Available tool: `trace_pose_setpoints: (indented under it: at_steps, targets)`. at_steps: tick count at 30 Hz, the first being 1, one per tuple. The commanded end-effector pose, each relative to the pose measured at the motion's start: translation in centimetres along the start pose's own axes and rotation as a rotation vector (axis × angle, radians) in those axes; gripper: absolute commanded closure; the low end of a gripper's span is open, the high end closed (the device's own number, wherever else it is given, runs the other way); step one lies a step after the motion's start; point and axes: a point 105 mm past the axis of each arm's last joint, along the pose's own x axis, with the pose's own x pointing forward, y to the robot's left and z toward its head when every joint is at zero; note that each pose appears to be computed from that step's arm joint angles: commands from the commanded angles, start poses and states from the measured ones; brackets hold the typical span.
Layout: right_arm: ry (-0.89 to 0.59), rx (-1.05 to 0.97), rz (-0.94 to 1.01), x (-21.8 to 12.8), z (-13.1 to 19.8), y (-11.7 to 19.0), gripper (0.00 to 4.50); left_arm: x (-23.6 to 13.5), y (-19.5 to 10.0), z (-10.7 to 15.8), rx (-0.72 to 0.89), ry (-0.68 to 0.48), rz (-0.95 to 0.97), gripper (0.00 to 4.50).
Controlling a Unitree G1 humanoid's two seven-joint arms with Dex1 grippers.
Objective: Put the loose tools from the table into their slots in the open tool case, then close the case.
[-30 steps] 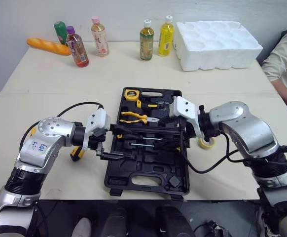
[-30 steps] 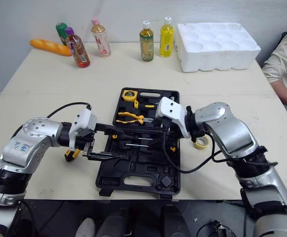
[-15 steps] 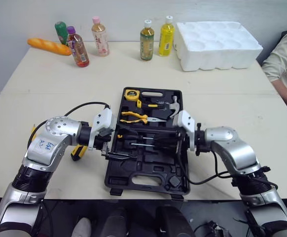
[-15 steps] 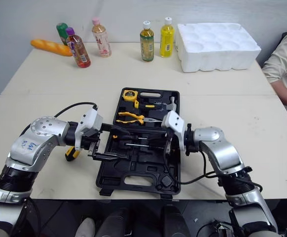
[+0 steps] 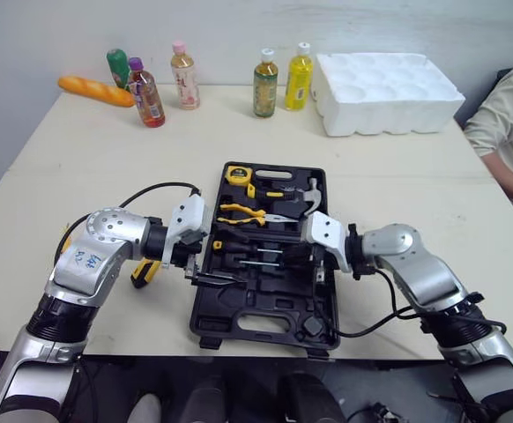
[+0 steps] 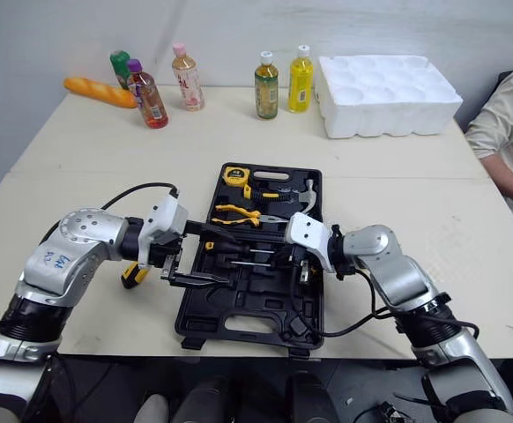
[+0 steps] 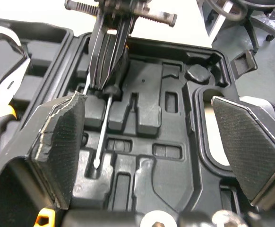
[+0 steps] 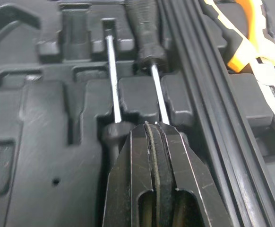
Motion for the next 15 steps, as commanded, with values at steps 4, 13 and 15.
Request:
trace_pose_setpoints:
  at_steps: [4, 13, 15]
  targets:
    - [0.002, 0.109, 0.074, 0.9, -2.0, 2.5, 4.44, 0.2, 0.4, 0.5, 0.035, -0.002, 0.003, 0.00]
    - [-0.327, 0.014, -0.162, -3.8, 5.2, -1.5, 4.44, -0.1, 0.9, -0.2, -0.031, -0.028, 0.041, 0.00]
    - [-0.342, 0.010, -0.144, -5.6, 5.8, -0.9, 4.44, -0.8, 1.0, -0.6, -0.063, -0.032, 0.065, 0.00]
